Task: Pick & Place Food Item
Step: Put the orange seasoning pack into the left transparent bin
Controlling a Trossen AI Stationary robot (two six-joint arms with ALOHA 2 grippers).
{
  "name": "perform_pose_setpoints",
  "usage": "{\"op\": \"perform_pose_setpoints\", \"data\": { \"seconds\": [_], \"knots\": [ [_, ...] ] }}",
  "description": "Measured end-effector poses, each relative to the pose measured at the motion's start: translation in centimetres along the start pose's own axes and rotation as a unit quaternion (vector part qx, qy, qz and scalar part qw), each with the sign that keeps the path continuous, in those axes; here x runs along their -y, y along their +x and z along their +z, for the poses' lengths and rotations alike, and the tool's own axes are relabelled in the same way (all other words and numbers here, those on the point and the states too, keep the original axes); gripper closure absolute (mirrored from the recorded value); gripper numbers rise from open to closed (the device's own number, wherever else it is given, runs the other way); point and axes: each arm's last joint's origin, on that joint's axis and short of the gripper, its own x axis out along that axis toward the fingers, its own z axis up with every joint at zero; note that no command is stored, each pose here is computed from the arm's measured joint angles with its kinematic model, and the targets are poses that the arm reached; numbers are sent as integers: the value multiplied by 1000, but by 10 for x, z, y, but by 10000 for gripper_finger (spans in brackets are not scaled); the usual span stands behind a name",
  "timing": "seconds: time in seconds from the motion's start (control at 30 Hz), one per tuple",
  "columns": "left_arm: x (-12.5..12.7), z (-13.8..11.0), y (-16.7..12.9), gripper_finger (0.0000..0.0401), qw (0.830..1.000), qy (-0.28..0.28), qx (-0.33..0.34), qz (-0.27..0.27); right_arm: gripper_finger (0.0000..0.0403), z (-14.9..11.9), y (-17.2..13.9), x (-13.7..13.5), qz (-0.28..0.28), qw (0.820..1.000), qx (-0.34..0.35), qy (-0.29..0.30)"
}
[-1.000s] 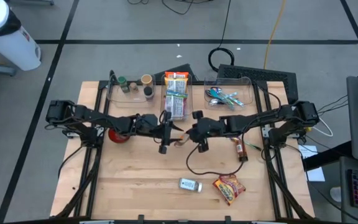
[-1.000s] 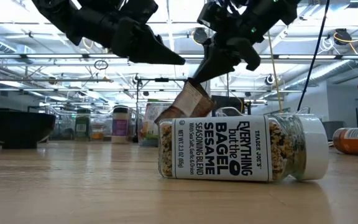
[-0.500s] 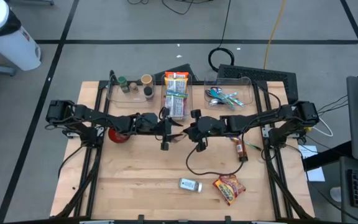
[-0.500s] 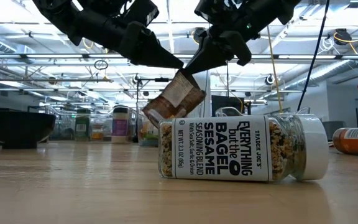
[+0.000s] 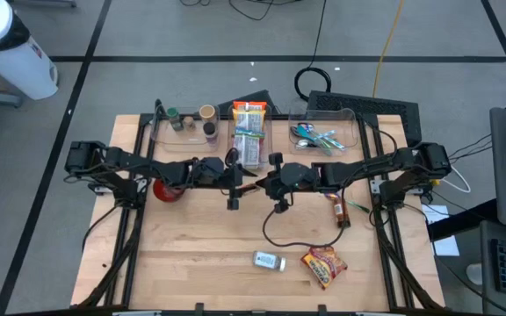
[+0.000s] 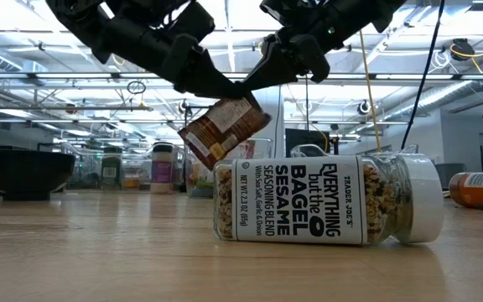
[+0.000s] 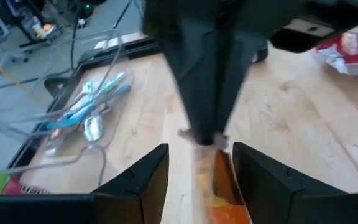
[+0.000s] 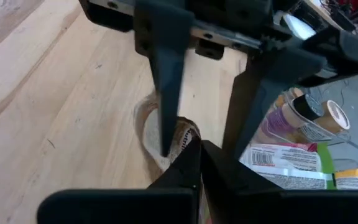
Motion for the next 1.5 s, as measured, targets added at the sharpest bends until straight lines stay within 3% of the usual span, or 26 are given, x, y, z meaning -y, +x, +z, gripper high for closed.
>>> {"op": "perform_pose_setpoints", "data": {
  "seconds": [0.77, 1.3, 1.5],
  "knots": [
    [-7, -2, 0, 219, 999, -31, -4, 11, 403, 1, 0, 1, -4, 1000, 7, 0],
    [-7, -2, 0, 391, 999, -32, -3, 11, 403, 2, 0, 1, -6, 1000, 9, 2],
    [-7, 0, 0, 397, 999, -31, 5, 14, 401, 2, 0, 1, -8, 1000, 12, 3]
  ]
}}
